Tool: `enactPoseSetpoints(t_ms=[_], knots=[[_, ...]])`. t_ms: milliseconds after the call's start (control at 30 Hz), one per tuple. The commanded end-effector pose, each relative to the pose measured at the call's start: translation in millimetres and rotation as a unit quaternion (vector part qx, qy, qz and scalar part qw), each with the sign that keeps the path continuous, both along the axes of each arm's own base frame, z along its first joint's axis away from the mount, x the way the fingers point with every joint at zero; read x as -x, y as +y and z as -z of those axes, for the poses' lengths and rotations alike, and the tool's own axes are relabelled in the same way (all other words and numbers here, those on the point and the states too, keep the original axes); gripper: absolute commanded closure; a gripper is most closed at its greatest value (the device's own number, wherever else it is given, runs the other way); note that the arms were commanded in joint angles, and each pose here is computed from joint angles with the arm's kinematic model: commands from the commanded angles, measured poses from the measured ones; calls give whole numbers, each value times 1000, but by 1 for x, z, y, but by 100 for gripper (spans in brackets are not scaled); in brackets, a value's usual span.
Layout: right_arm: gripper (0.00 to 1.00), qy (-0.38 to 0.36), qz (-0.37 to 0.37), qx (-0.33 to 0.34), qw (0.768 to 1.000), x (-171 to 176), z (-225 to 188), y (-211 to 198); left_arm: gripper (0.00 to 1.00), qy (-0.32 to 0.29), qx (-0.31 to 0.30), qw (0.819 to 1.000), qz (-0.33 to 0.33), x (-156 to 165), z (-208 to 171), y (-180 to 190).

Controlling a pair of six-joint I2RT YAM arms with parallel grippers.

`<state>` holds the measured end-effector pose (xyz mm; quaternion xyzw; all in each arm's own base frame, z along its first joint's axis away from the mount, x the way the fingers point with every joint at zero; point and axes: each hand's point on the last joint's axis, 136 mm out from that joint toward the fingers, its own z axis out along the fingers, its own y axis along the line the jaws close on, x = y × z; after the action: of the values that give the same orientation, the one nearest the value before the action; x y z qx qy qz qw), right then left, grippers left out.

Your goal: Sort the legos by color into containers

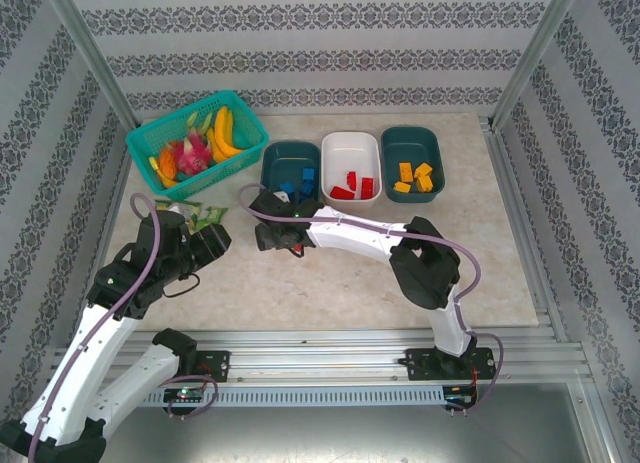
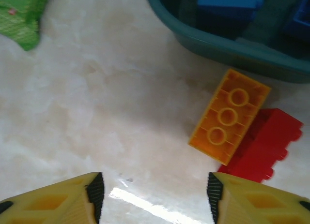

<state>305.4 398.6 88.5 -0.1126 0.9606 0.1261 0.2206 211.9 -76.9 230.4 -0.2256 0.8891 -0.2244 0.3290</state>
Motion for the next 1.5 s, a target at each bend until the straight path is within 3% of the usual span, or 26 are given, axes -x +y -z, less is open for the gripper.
enactPoseSetpoints(t_ms=[0, 433, 533, 967, 1167, 1300, 1467], knots=[[32, -1, 48, 39, 998, -2, 2, -28, 32, 16, 2, 1000, -5, 7, 8, 3], [32, 75, 54, 38, 995, 12, 46, -48, 32, 16, 12, 1000, 8, -1, 9, -6], [38, 91, 59, 39, 993, 7, 56, -53, 32, 15, 14, 1000, 9, -2, 9, -7], [50, 101, 50, 50, 992, 0, 69, -53, 32, 16, 16, 1000, 10, -8, 10, -10], [62, 92, 48, 54, 993, -5, 66, -52, 32, 19, 18, 1000, 13, -11, 13, -12], [63, 89, 46, 57, 993, -7, 66, -52, 32, 22, 21, 999, 18, -11, 15, -15], [75, 89, 48, 61, 993, -3, 61, -58, 32, 23, 22, 999, 20, -12, 16, -16]])
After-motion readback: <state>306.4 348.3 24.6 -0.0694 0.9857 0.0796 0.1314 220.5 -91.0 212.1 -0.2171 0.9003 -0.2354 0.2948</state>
